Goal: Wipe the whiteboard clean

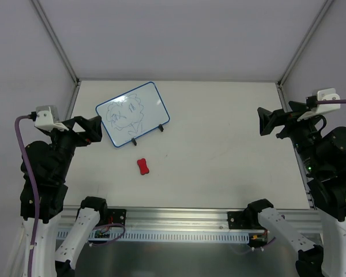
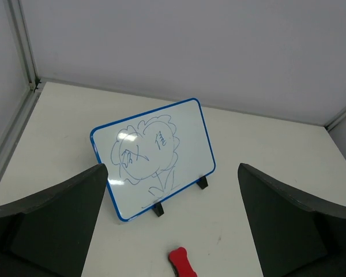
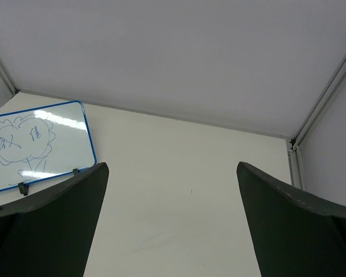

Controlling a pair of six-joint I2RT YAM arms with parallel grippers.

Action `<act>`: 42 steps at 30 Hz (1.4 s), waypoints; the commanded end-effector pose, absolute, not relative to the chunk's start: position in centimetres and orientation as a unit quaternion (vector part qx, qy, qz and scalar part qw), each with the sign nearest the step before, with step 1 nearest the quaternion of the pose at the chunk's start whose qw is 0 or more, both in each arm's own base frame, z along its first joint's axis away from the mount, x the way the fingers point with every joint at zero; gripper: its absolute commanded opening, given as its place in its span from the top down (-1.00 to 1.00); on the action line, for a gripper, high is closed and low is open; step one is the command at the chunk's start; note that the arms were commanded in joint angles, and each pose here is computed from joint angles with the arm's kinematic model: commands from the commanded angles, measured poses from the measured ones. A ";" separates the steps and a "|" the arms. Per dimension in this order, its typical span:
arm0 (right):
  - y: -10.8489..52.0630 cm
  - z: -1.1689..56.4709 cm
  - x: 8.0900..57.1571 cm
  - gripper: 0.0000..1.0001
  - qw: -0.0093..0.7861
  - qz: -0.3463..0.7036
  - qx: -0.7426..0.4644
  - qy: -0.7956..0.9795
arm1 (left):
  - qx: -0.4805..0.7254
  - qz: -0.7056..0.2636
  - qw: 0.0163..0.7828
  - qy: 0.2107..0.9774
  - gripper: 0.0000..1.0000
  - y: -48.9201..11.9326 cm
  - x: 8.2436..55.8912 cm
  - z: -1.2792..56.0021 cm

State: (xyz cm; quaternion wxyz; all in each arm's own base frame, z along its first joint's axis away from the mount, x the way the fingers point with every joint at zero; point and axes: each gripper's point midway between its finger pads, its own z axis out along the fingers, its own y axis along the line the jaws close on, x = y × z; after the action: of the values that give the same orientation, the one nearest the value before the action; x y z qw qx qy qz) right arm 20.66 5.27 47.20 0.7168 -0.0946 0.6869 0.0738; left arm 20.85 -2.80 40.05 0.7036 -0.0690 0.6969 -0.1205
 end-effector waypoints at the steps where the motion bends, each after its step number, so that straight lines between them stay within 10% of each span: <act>1: 6.1 47.5 20.8 -0.98 0.720 0.097 -0.097 0.681 | -0.068 -0.134 0.693 0.705 -0.97 -3.4 21.1 39.5; 15: 10.1 33.1 26.2 -0.98 0.559 0.156 -0.047 0.813 | -0.128 -0.130 0.602 0.777 -0.97 -3.5 23.9 31.0; 28: 28.6 16.8 24.3 -0.98 0.397 0.103 -0.308 0.859 | -0.148 -0.133 0.529 0.825 -0.98 -4.1 24.4 23.9; 42: 44.6 12.5 23.1 -0.68 0.400 0.178 -0.298 0.848 | -0.164 -0.108 0.536 0.821 -0.97 -2.8 22.9 21.8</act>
State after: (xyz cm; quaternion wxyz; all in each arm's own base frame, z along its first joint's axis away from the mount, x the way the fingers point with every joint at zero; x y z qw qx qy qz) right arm 21.04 41.80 10.30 0.3533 -0.3626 0.8498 0.1470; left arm 22.90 -3.25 21.79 0.5288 -0.1520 0.8269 -0.1161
